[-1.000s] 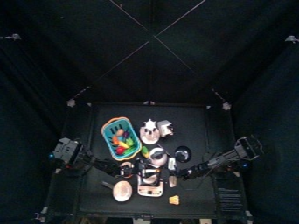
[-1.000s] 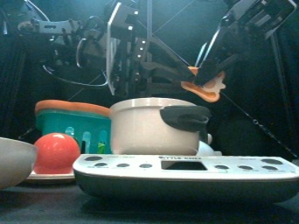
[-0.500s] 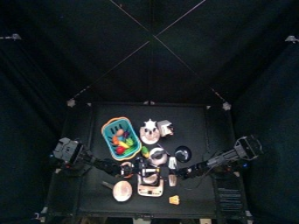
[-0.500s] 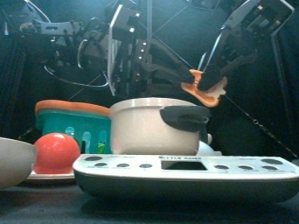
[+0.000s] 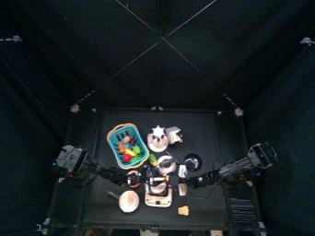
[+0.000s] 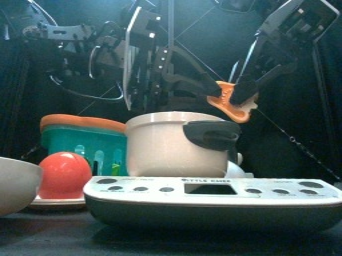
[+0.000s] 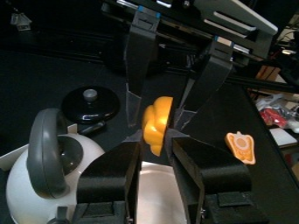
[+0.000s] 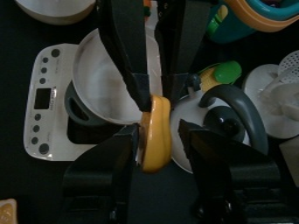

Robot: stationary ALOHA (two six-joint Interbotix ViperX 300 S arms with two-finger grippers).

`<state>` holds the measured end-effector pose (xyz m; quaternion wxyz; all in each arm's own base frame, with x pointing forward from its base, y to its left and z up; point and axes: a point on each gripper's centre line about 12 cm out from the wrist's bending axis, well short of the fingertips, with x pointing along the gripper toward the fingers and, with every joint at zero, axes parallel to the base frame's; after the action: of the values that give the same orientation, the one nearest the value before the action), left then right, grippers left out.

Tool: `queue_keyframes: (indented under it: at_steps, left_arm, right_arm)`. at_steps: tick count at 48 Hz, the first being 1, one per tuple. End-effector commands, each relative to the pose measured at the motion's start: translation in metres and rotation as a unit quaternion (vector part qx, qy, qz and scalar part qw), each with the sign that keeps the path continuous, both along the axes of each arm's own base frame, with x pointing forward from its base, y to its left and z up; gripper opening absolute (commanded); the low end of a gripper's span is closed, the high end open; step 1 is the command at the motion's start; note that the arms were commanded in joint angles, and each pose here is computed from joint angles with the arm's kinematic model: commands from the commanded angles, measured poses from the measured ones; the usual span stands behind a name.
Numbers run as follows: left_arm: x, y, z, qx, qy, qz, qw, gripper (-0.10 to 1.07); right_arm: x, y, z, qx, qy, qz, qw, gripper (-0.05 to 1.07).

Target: Place squash half into pot

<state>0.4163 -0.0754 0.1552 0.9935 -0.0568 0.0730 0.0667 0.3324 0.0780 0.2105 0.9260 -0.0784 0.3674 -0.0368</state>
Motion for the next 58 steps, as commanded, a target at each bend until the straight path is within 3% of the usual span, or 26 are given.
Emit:
queue_keyframes:
  at_steps: [1,14,23,37,50,58]
  left_arm:
    - [-0.002,0.001,0.015,-0.004,-0.019,0.002,0.9998,0.67]
    - [-0.027,0.002,0.028,-0.014,-0.023,0.001,0.9996,0.67]
    - [-0.049,-0.007,0.017,-0.017,0.007,-0.015,0.9997,0.67]
    - [-0.046,-0.014,0.006,-0.024,0.049,-0.034,0.9979,0.70]
    - [-0.046,-0.013,0.006,-0.028,0.050,-0.031,0.9979,0.87]
    - [-0.044,-0.013,0.008,-0.028,0.046,-0.031,0.9981,0.88]
  right_arm:
    - [-0.004,0.005,0.016,0.008,-0.024,0.011,0.9996,0.79]
    - [-0.027,0.009,0.019,0.019,-0.028,0.022,0.9992,0.79]
    - [-0.040,0.007,-0.002,0.043,0.008,0.006,0.9990,0.79]
    - [-0.042,0.007,-0.017,0.058,0.035,-0.010,0.9976,0.79]
    - [-0.043,0.009,-0.024,0.070,0.053,-0.022,0.9959,0.79]
    - [-0.051,0.013,-0.032,0.101,0.080,-0.045,0.9906,0.78]
